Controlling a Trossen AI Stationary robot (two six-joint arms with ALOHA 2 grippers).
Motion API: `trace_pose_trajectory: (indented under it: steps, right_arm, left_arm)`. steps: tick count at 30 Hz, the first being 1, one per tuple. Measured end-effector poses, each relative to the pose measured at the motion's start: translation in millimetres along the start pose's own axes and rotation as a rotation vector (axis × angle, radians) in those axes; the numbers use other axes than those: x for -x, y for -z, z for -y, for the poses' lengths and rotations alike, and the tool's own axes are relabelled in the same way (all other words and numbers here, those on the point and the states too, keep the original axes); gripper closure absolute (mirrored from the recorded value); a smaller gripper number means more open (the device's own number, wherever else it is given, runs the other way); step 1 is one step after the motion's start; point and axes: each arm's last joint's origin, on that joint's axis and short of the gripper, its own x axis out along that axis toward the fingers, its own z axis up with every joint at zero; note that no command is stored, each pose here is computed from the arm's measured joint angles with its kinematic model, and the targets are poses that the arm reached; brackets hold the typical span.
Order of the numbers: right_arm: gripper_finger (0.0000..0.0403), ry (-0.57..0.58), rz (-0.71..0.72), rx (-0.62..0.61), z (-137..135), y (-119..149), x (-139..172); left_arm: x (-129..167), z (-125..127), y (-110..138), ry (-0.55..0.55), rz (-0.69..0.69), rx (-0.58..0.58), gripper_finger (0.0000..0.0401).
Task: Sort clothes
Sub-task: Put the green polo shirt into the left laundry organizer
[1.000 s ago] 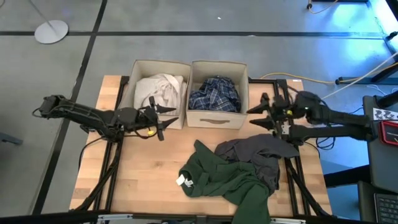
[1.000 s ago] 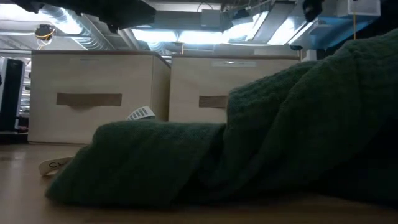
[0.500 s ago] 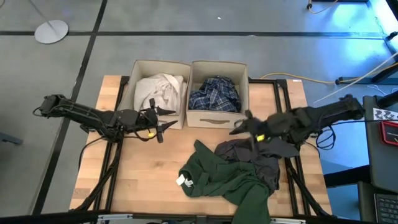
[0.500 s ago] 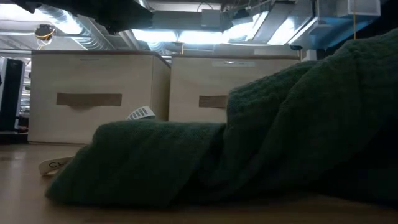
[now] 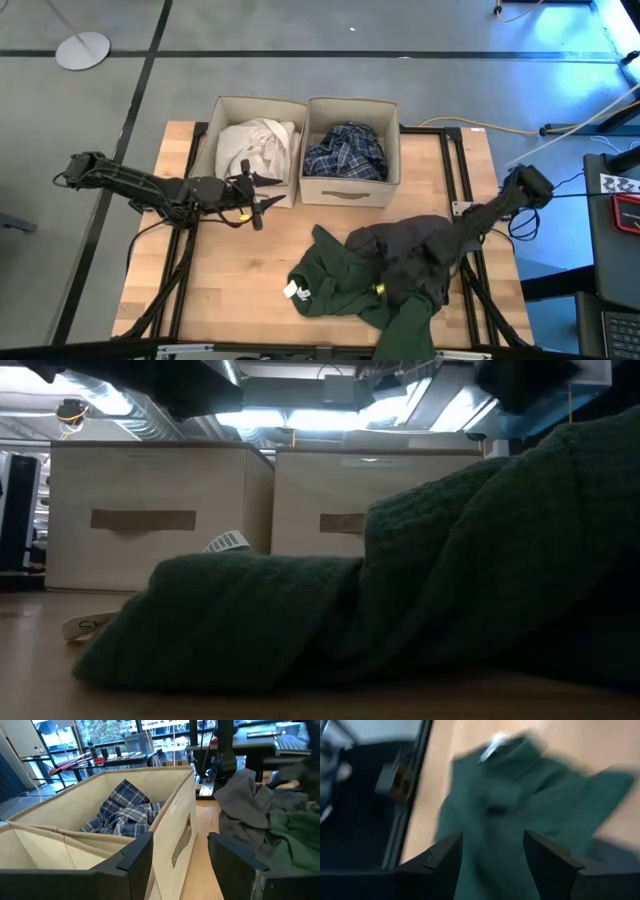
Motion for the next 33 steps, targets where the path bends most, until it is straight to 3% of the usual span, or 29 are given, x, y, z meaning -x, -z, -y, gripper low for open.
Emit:
trace_pose_trajectory:
  steps: [6,11,18,27,30,33]
  right_arm:
    - [0.0192,-0.001,-0.136,0.036,-19,25,-11]
    - [0.0192,0.040,-0.112,0.070,-26,30,-10]
    - [0.0192,0.103,-0.148,0.174,-22,36,-40]
    - [0.0192,0.150,-0.326,0.284,3,48,-80]
    - [0.0192,0.171,-0.332,0.236,14,42,-82]
    - [0.0192,0.130,-0.341,0.090,20,29,-80]
  left_arm:
    - [0,0,1,0.000,-0.006,-0.004,0.0221]
    - [0,0,1,0.000,-0.007,-0.008,0.0221]
    - [0,0,3,0.001,-0.028,-0.021,0.0221]
    - [0,0,4,0.002,-0.039,-0.028,0.0221]
    - [0,0,4,0.002,-0.038,-0.027,0.0221]
    - [0,0,5,0.002,-0.045,-0.029,0.0221]
